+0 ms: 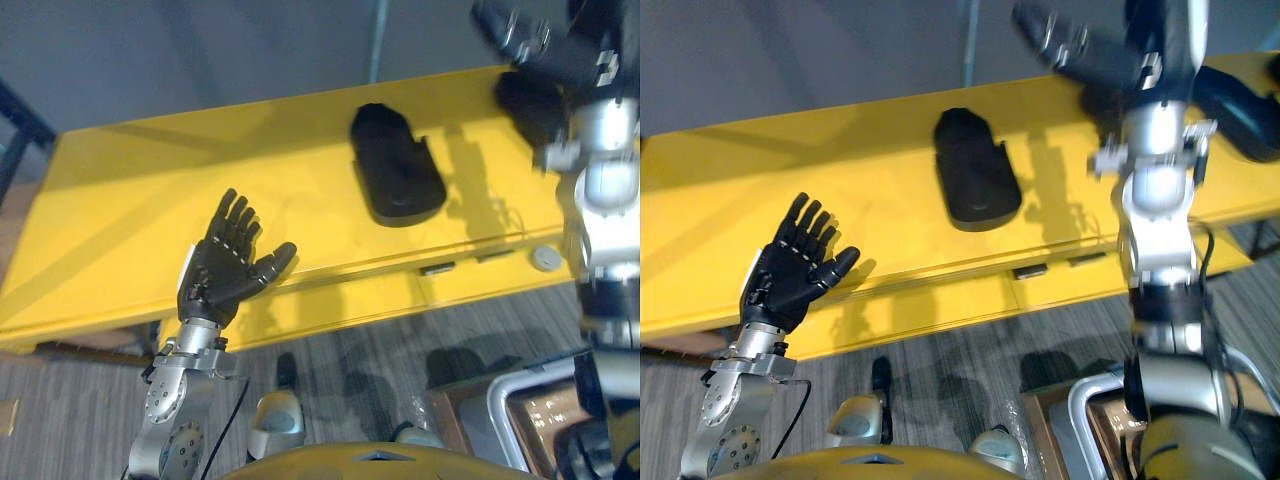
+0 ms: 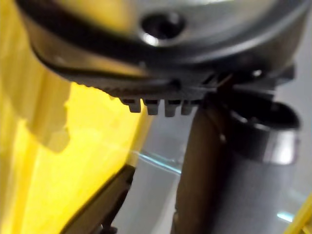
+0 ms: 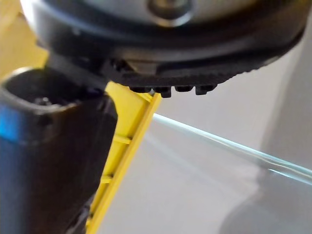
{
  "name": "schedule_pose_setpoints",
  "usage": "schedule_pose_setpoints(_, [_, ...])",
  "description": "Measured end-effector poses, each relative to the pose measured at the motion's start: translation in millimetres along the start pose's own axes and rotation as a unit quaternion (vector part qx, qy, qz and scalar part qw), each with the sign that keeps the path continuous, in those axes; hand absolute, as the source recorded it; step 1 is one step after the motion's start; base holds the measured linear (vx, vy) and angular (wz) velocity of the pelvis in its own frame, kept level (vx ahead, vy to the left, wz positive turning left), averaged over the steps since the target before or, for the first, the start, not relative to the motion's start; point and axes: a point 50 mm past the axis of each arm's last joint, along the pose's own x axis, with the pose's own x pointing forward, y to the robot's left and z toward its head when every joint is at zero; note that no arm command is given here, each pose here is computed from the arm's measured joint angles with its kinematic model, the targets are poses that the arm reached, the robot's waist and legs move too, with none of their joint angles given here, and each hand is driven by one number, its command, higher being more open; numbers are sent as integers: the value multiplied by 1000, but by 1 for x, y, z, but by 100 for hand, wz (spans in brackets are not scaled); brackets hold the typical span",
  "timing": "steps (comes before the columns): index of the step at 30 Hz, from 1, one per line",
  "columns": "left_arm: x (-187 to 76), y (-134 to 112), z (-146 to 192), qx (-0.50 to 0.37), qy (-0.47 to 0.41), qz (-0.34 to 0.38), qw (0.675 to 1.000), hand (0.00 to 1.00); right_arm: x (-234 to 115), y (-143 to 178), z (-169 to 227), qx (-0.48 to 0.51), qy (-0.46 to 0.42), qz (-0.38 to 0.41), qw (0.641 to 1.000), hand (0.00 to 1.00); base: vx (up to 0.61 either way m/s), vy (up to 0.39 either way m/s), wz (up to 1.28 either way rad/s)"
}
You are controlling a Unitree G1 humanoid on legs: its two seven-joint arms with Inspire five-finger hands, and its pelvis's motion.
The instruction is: Walk over and take three plastic housings, then place them on the shelf
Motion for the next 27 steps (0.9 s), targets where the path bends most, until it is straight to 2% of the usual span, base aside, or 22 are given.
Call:
schedule_pose_setpoints(1, [1,1,3,2,-7,5,1000,100,-13,4,-4,8,21,13,1000,100,-19,-7,-60])
schedule_pose_setpoints(3, [5,2,12,2,-37,28,999,100,-68,18,-21,45,114,48,991,100,-19,-10,-63])
schedule_pose_setpoints(6, [10,0,17,1,-64,54,996,100,-119,28,-34,110,202,73,971,100,-31,-11,-35])
schedule_pose_setpoints(10, [8,-2,15,-25,-81,95,992,100,-160,56,-30,189,247,104,945,100,3,-15,-21])
schedule_pose_setpoints(13, [7,-4,13,-14,-82,107,991,100,-169,79,-23,236,250,133,930,100,33,-16,-9])
schedule_pose_setpoints(14, [7,-5,12,-7,-81,109,991,100,-173,88,-22,253,253,142,923,0,27,-6,-6])
schedule_pose_setpoints(21, [6,-9,8,10,-75,121,990,100,-184,125,-15,314,253,183,897,0,3,-2,-2])
schedule_pose_setpoints(27, [5,-7,9,10,-75,133,988,100,-187,136,-14,301,256,198,897,0,0,0,0])
